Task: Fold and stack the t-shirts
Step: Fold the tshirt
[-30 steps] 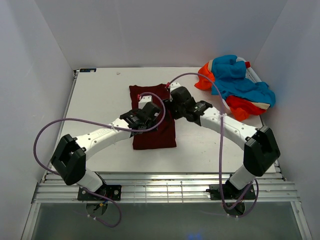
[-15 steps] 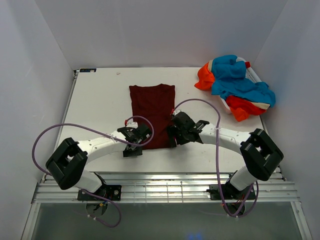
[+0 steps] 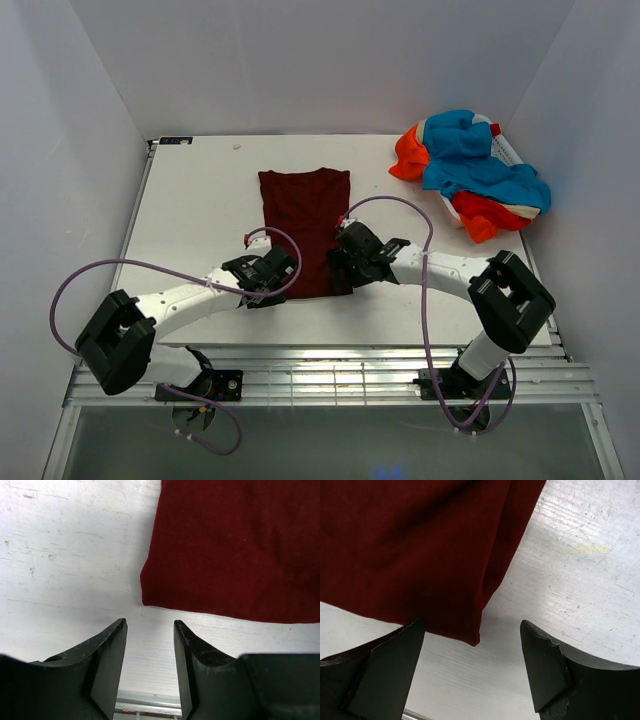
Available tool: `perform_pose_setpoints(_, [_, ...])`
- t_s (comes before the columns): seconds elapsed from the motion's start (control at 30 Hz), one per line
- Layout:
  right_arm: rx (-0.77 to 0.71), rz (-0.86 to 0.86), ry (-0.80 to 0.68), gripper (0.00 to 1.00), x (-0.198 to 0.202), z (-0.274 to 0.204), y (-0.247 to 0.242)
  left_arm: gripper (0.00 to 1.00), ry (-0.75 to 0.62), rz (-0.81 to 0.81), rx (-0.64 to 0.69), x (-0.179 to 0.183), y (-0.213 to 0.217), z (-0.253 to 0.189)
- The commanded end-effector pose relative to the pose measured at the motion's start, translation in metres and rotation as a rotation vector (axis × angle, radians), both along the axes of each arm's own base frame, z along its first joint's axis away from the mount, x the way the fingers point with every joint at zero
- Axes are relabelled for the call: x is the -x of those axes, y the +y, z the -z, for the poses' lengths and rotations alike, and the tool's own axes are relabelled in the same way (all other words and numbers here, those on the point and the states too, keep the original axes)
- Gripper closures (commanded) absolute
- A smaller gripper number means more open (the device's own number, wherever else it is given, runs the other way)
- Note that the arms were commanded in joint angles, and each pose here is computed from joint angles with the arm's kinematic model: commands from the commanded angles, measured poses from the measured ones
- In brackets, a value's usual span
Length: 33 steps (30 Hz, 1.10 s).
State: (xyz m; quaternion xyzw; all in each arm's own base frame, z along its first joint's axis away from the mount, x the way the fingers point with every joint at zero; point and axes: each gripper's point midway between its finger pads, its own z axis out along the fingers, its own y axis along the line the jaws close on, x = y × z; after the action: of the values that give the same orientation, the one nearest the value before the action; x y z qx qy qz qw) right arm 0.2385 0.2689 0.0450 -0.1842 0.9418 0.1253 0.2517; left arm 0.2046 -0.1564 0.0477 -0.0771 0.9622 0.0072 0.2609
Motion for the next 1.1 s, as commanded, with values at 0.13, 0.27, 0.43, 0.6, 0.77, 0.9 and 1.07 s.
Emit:
perform_pose_setpoints(0.13, [-0.046, 0.007, 0.007, 0.18, -0.004, 0.001, 0.017, 0.47, -0.035, -0.025, 0.023, -0.011, 0.010, 0.023])
perform_pose_setpoints(0.27, [-0.043, 0.007, 0.013, 0.18, -0.003, 0.004, 0.017, 0.47, -0.050, -0.027, 0.009, -0.013, 0.014, 0.026])
perform_pose_setpoints(0.43, [-0.049, 0.002, 0.019, 0.19, -0.001, 0.005, 0.020, 0.47, -0.078, -0.020, 0.058, -0.019, 0.012, 0.024])
perform_pose_setpoints(0.6, [-0.052, -0.004, 0.020, 0.19, 0.000, 0.004, 0.023, 0.47, -0.117, -0.005, 0.146, -0.024, 0.001, 0.012])
perform_pose_setpoints(0.77, [-0.043, -0.006, 0.027, 0.20, 0.000, 0.006, 0.023, 0.47, -0.145, 0.015, 0.210, -0.025, -0.008, -0.003])
perform_pose_setpoints(0.9, [-0.042, -0.012, 0.031, 0.20, 0.001, 0.007, 0.026, 0.47, -0.148, 0.017, 0.216, -0.024, -0.006, -0.004])
perform_pose_setpoints(1.07, [-0.040, -0.018, 0.033, 0.20, 0.002, 0.008, 0.028, 0.47, -0.123, 0.011, 0.208, -0.023, -0.002, 0.010])
